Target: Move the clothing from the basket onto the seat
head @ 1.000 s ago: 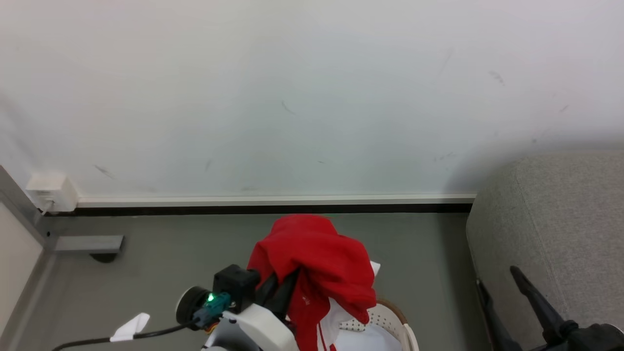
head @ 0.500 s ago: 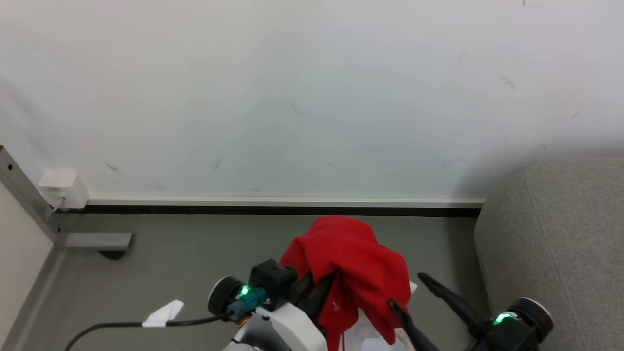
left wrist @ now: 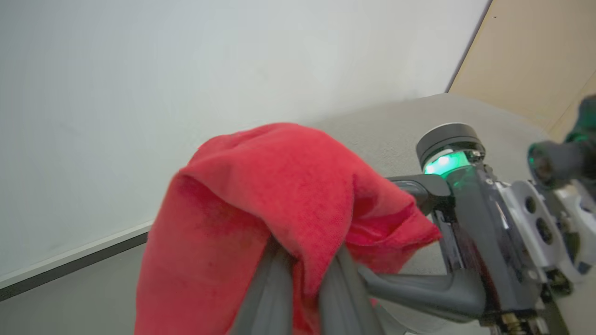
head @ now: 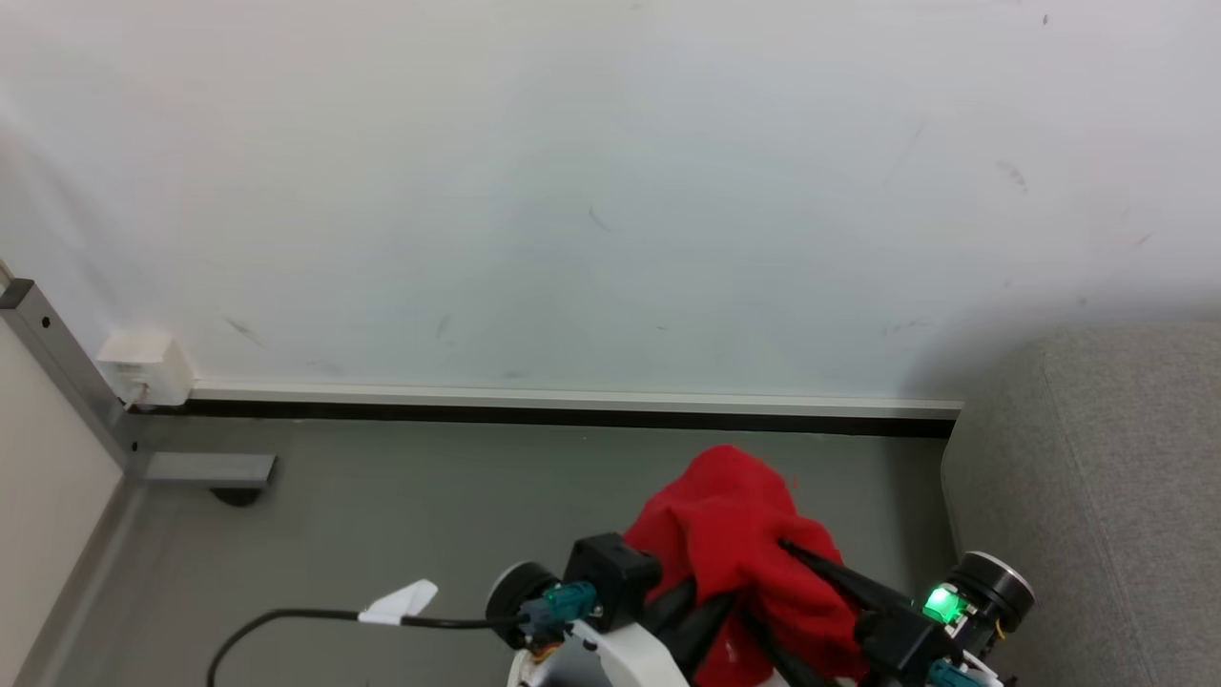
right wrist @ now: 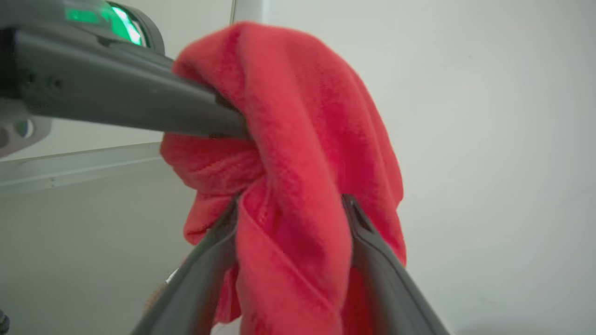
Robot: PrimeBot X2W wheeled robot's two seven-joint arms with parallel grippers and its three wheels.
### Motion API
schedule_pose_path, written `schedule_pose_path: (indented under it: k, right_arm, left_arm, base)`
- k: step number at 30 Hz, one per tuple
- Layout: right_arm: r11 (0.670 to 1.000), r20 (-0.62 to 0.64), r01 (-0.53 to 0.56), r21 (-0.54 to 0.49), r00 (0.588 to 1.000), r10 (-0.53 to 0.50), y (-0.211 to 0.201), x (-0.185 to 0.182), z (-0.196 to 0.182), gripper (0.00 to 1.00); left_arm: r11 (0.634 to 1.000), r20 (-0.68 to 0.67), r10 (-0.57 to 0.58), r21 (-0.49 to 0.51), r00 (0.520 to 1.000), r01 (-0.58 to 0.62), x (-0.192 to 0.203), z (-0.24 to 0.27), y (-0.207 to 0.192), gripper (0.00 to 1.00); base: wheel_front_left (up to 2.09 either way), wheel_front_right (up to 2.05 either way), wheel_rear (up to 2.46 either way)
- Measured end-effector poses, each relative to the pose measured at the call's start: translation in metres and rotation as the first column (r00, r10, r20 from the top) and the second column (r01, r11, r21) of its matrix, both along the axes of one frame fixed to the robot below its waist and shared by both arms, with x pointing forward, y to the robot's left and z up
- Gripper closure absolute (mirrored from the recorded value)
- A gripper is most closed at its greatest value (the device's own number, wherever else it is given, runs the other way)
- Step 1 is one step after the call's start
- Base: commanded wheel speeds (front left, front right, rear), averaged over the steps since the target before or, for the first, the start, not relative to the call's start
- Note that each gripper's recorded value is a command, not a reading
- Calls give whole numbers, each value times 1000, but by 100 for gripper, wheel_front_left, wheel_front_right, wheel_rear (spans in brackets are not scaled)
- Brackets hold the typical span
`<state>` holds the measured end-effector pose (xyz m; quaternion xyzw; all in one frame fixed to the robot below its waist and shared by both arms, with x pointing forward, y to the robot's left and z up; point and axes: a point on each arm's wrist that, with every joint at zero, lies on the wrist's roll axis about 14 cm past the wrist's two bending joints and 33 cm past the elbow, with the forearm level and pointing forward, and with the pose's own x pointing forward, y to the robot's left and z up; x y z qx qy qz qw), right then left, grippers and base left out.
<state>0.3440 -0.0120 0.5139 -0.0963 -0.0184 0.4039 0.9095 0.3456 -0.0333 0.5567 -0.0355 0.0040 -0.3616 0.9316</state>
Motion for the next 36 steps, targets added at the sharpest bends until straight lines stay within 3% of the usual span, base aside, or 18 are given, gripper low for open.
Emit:
schedule_pose_path:
  k: [4, 6, 7, 10, 13, 15, 26, 36]
  right_arm:
    - [1000, 0, 0, -11, 1000, 0, 4, 5, -4, 2]
    - [1000, -8, 17, -11, 1000, -17, 2, 10, -6, 91]
    - [1000, -17, 21, -3, 1000, -21, 2, 11, -7, 100]
    - [999, -48, 32, 16, 998, -31, 3, 11, -12, 100]
    - [997, -69, 58, 43, 996, -55, -2, 14, -12, 100]
    - [995, -73, 82, 62, 994, -77, -8, 17, -10, 100]
    - [945, -48, 295, 138, 955, -291, -79, 36, 7, 100]
    - [853, -46, 499, 154, 866, -498, -159, 26, 10, 100]
  left_arm:
    - [999, -46, -42, -22, 998, 41, -9, -4, -9, 100]
    - [999, -50, -49, -25, 998, 48, -10, -4, -11, 100]
    - [998, -51, -53, -28, 997, 52, -11, -4, -12, 100]
    - [998, -47, -48, -36, 998, 46, -10, -3, -13, 97]
    - [999, -39, -21, -41, 999, 19, -5, -3, -10, 44]
    - [999, -36, -19, -39, 999, 18, -4, -4, -11, 0]
    - [998, -42, -43, -46, 998, 41, 6, -14, -30, 0]
    - [978, -50, -202, -56, 978, 199, 2, -21, -84, 0]
  base:
    - [0, 0, 0]
    - [0, 0, 0]
    - [0, 0, 0]
    - [0, 0, 0]
    - [0, 0, 0]
    - [0, 0, 0]
    - [0, 0, 0]
    - [0, 0, 0]
